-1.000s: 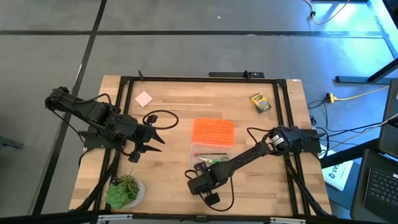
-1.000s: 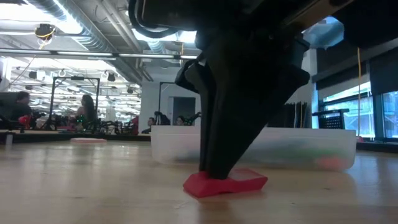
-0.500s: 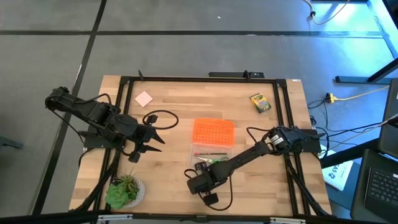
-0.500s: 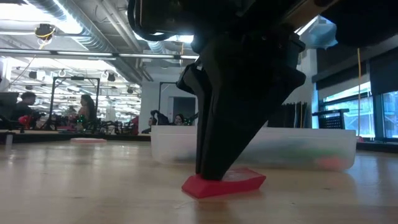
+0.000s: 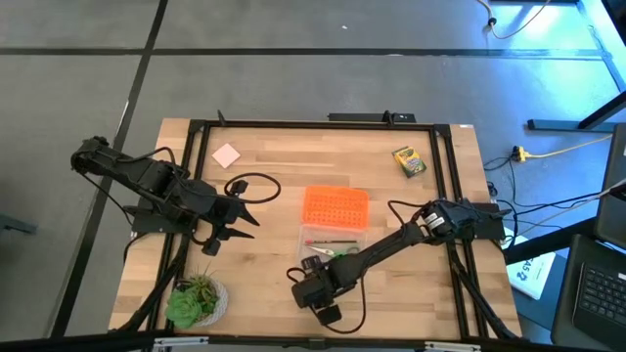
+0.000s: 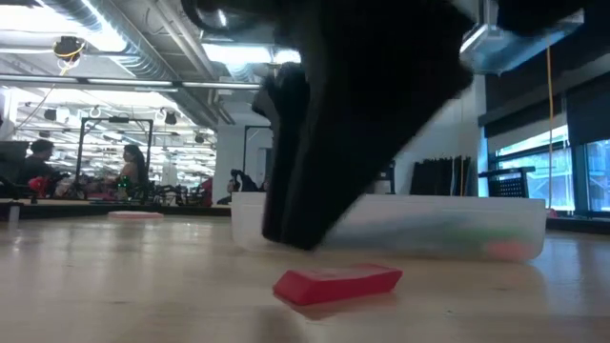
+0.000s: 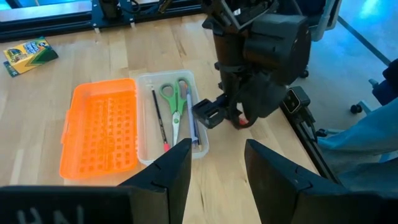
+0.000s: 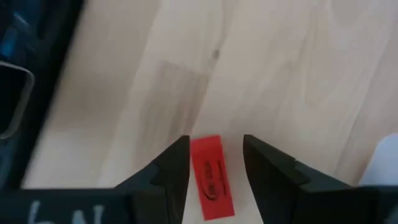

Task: Pack school essentials
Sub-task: Put the red eraser into the orange supply box

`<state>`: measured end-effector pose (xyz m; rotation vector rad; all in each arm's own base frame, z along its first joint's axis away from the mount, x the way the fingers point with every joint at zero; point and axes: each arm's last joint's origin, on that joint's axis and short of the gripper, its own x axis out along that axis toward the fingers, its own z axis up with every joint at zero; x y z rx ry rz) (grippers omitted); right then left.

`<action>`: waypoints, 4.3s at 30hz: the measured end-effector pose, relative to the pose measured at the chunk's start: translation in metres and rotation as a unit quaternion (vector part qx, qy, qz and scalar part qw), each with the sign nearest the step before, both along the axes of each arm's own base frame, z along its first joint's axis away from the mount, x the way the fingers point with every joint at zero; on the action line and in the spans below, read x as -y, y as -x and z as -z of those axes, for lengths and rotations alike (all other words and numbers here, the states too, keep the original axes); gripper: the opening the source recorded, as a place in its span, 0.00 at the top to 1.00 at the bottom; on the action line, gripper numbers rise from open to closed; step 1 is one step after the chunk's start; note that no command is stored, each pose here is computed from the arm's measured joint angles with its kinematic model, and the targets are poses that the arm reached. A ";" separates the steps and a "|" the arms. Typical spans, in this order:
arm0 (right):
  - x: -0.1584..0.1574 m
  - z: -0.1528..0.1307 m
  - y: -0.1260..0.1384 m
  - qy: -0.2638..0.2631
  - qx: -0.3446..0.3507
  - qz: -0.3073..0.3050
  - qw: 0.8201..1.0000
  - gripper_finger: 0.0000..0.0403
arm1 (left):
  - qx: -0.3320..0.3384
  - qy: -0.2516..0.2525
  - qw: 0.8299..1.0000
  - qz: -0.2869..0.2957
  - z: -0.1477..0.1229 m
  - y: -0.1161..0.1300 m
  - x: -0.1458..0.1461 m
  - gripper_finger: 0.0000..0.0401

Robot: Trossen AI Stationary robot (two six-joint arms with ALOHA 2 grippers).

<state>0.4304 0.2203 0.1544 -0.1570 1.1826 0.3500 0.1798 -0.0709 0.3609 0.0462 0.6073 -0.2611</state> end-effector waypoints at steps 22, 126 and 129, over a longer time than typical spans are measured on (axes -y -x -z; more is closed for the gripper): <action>-0.001 0.006 0.015 0.021 -0.063 -0.002 0.998 0.62 | 0.000 0.000 1.000 0.000 0.000 0.000 0.000 0.65; 0.001 -0.008 0.004 -0.002 -0.058 0.069 0.996 0.79 | 0.000 0.000 1.000 0.000 0.000 0.000 0.000 0.65; 0.003 -0.012 0.006 0.007 -0.073 0.070 0.995 0.79 | 0.000 0.000 1.000 0.000 0.000 0.000 0.000 0.65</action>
